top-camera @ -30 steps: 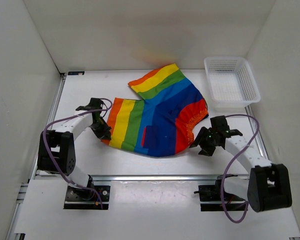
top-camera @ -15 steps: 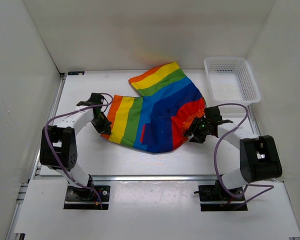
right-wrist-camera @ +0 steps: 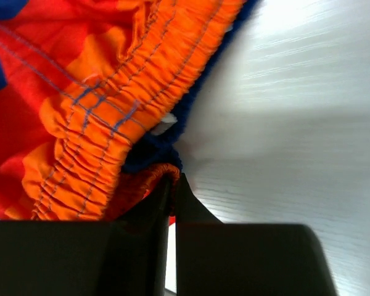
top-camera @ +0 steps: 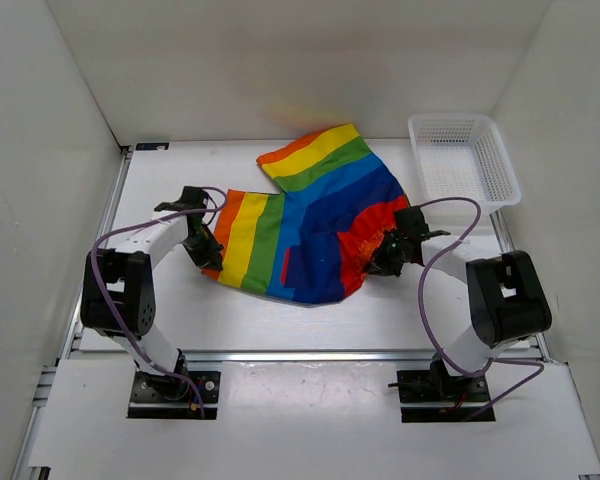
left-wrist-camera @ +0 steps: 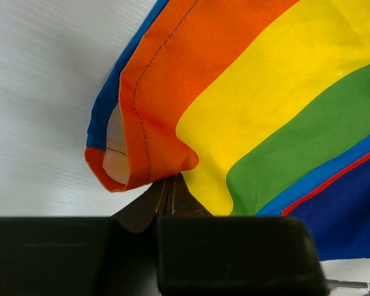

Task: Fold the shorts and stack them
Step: Fold the shorts

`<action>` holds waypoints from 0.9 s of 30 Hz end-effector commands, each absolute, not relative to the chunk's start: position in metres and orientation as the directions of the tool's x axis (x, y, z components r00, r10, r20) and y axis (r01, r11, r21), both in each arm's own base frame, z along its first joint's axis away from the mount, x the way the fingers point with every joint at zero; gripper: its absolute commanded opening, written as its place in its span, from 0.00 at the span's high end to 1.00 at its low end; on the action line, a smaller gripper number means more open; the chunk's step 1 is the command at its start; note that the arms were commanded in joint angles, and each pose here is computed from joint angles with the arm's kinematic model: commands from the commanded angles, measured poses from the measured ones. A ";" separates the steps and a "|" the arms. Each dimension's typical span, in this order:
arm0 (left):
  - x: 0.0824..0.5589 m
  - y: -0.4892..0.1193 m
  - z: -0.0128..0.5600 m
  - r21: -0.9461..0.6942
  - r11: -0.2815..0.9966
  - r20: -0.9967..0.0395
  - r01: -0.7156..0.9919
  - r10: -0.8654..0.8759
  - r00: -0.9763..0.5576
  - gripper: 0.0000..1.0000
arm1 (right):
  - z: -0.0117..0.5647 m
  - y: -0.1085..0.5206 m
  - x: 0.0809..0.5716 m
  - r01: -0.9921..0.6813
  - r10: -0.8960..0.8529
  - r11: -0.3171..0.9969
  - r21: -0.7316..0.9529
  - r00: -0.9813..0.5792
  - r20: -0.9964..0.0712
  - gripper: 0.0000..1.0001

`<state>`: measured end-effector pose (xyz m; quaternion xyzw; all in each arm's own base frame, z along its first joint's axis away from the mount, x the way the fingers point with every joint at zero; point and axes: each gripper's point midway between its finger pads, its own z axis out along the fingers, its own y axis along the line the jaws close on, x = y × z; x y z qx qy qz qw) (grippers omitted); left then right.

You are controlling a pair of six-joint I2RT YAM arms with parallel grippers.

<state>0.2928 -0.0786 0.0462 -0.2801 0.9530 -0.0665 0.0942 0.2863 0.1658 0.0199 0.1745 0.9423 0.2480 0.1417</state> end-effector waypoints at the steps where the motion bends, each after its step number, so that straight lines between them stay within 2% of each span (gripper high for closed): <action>1: 0.305 -0.078 0.057 -0.202 0.837 -0.171 -0.508 -0.541 -0.824 0.90 | 0.053 0.146 0.305 0.277 0.435 0.850 0.448 -0.848 -0.301 1.00; 3: 0.315 -0.074 0.070 -0.229 0.828 -0.178 -0.512 -0.553 -0.814 0.90 | 0.075 0.132 0.315 0.268 0.427 0.875 0.404 -0.822 -0.378 1.00; 6: 0.348 -0.062 0.107 -0.295 0.808 -0.234 -0.510 -0.579 -0.781 0.90 | 0.140 0.121 0.354 0.206 0.400 0.893 0.400 -0.772 -0.494 1.00; 8: 0.373 -0.060 0.127 -0.330 0.795 -0.248 -0.509 -0.593 -0.766 0.90 | 0.205 0.119 0.400 0.148 0.380 0.900 0.411 -0.728 -0.570 1.00; 9: 0.405 -0.059 0.171 -0.394 0.794 -0.330 -0.463 -0.592 -0.735 0.90 | 0.230 0.120 0.416 0.125 0.376 0.898 0.421 -0.713 -0.591 1.00; 10: 0.409 -0.059 0.188 -0.394 0.794 -0.331 -0.462 -0.592 -0.735 0.90 | 0.237 0.123 0.436 0.119 0.370 0.899 0.422 -0.724 -0.582 1.00; 11: 0.421 -0.055 0.200 -0.400 0.790 -0.340 -0.464 -0.599 -0.725 0.90 | 0.313 0.128 0.453 0.031 0.364 0.891 0.453 -0.645 -0.672 1.00; 12: 0.442 -0.049 0.251 -0.447 0.791 -0.436 -0.417 -0.600 -0.671 0.90 | 0.343 0.131 0.458 -0.004 0.370 0.883 0.469 -0.608 -0.703 1.00; 13: 0.446 -0.044 0.271 -0.462 0.787 -0.460 -0.408 -0.606 -0.649 0.90 | 0.361 0.134 0.465 -0.036 0.365 0.881 0.471 -0.582 -0.727 1.00; 14: 0.444 -0.044 0.287 -0.471 0.787 -0.474 -0.398 -0.606 -0.639 0.90 | 0.405 0.134 0.460 -0.096 0.369 0.873 0.478 -0.511 -0.776 1.00; 16: 0.443 -0.037 0.320 -0.513 0.781 -0.519 -0.356 -0.613 -0.596 0.90 | 0.423 0.134 0.449 -0.125 0.373 0.866 0.485 -0.484 -0.791 1.00; 17: 0.438 -0.031 0.323 -0.515 0.776 -0.523 -0.363 -0.620 -0.584 0.90 | 0.394 0.135 0.443 -0.095 0.361 0.870 0.484 -0.547 -0.756 1.00; 18: 0.429 -0.032 0.339 -0.531 0.777 -0.553 -0.337 -0.619 -0.557 0.90 | 0.400 0.129 0.426 -0.093 0.365 0.872 0.480 -0.529 -0.766 1.00; 20: 0.410 -0.032 0.303 -0.501 0.781 -0.510 -0.373 -0.614 -0.602 0.90 | 0.369 0.124 0.406 -0.053 0.370 0.876 0.480 -0.563 -0.739 1.00; 21: 0.400 -0.033 0.290 -0.493 0.781 -0.496 -0.383 -0.614 -0.613 0.90 | 0.329 0.118 0.381 0.000 0.387 0.875 0.484 -0.600 -0.700 1.00; 23: 0.368 -0.032 0.239 -0.459 0.780 -0.450 -0.425 -0.617 -0.646 0.90 | 0.285 0.111 0.353 0.052 0.398 0.876 0.479 -0.642 -0.656 1.00; 24: 0.358 -0.038 0.221 -0.447 0.786 -0.429 -0.428 -0.608 -0.668 0.90 | 0.239 0.104 0.325 0.120 0.408 0.878 0.464 -0.694 -0.593 1.00; 27: 0.328 -0.061 0.161 -0.404 0.797 -0.321 -0.449 -0.583 -0.746 0.90 | 0.174 0.094 0.285 0.213 0.418 0.884 0.416 -0.759 -0.499 1.00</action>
